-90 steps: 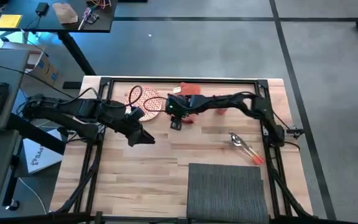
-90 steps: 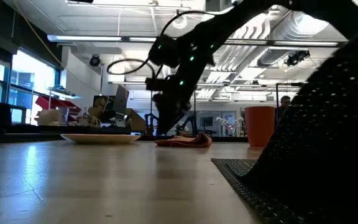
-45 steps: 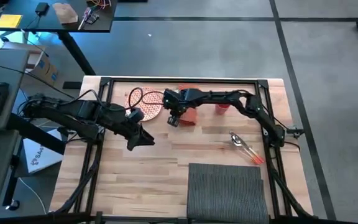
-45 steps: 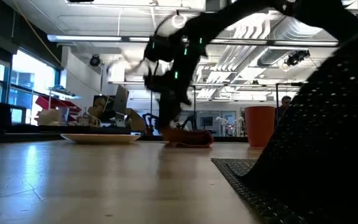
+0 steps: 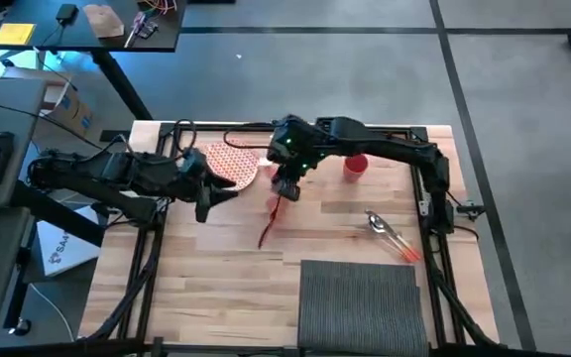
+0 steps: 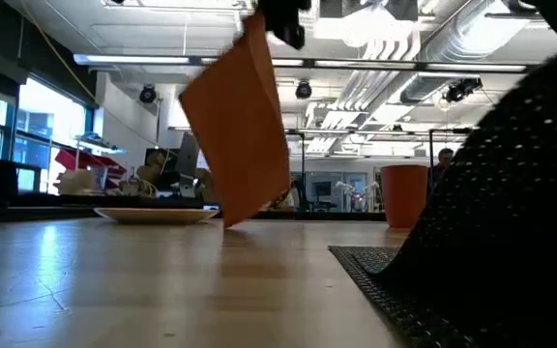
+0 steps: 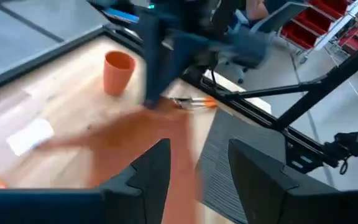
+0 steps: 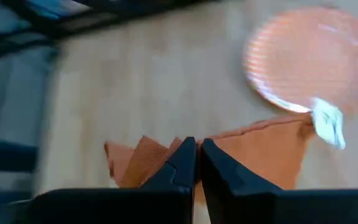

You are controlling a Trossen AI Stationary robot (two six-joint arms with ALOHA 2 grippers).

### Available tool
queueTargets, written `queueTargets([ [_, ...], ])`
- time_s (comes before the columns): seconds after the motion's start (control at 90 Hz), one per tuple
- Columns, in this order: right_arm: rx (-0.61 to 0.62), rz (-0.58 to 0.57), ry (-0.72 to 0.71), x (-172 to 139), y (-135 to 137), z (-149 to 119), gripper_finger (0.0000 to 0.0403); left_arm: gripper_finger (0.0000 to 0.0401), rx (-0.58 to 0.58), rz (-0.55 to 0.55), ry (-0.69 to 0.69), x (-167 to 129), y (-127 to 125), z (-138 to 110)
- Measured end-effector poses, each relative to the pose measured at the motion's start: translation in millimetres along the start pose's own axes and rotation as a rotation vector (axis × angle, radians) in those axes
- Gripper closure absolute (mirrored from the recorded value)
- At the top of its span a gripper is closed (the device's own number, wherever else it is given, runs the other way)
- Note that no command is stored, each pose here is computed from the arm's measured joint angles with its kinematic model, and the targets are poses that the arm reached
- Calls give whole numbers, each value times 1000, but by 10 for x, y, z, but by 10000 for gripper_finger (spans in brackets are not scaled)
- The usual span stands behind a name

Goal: Set table place
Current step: Fold the orange table napkin

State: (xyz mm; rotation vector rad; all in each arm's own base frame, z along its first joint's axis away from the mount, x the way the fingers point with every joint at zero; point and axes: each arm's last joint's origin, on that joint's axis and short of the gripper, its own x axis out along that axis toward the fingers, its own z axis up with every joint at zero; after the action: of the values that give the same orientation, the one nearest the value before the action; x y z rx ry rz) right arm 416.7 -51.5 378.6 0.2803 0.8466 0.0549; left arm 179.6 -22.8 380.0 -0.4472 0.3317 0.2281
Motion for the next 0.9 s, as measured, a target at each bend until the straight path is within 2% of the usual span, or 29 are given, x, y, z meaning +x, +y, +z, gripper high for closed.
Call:
queueTargets([
  [0.056,60,-137,-26,-43,28,6,403,256,16,-2,4,5,12,6],
  [0.089,61,-151,-26,-47,49,0,403,256,24,-2,8,17,17,7],
  [0.189,-10,113,-10,-30,135,14,403,256,38,3,18,55,33,10],
  [0.233,-16,125,-21,-17,180,22,403,256,39,8,21,68,35,8],
  [0.289,2,-34,-33,-8,197,9,403,256,44,14,19,71,45,13],
  [0.378,49,-400,-60,-39,160,-30,403,256,42,18,17,71,53,18],
  [0.4,59,-455,-71,-44,151,-31,403,256,42,17,16,69,53,19],
  [0.433,55,-476,-82,-46,149,-23,403,256,42,17,16,67,52,19],
  [0.478,21,-405,-83,-28,186,-12,403,256,42,17,15,66,52,19],
  [0.6,-89,10,-7,218,333,-110,403,256,41,16,14,63,53,21],
  [0.644,-105,106,26,385,349,-200,403,256,41,17,15,65,53,19],
  [0.689,-101,123,59,555,330,-309,403,256,40,17,15,69,52,19],
  [0.8,-42,62,118,936,209,-615,403,256,41,18,17,69,53,18],
  [0.9,41,54,123,1156,125,-816,403,256,41,19,18,70,53,16],
])
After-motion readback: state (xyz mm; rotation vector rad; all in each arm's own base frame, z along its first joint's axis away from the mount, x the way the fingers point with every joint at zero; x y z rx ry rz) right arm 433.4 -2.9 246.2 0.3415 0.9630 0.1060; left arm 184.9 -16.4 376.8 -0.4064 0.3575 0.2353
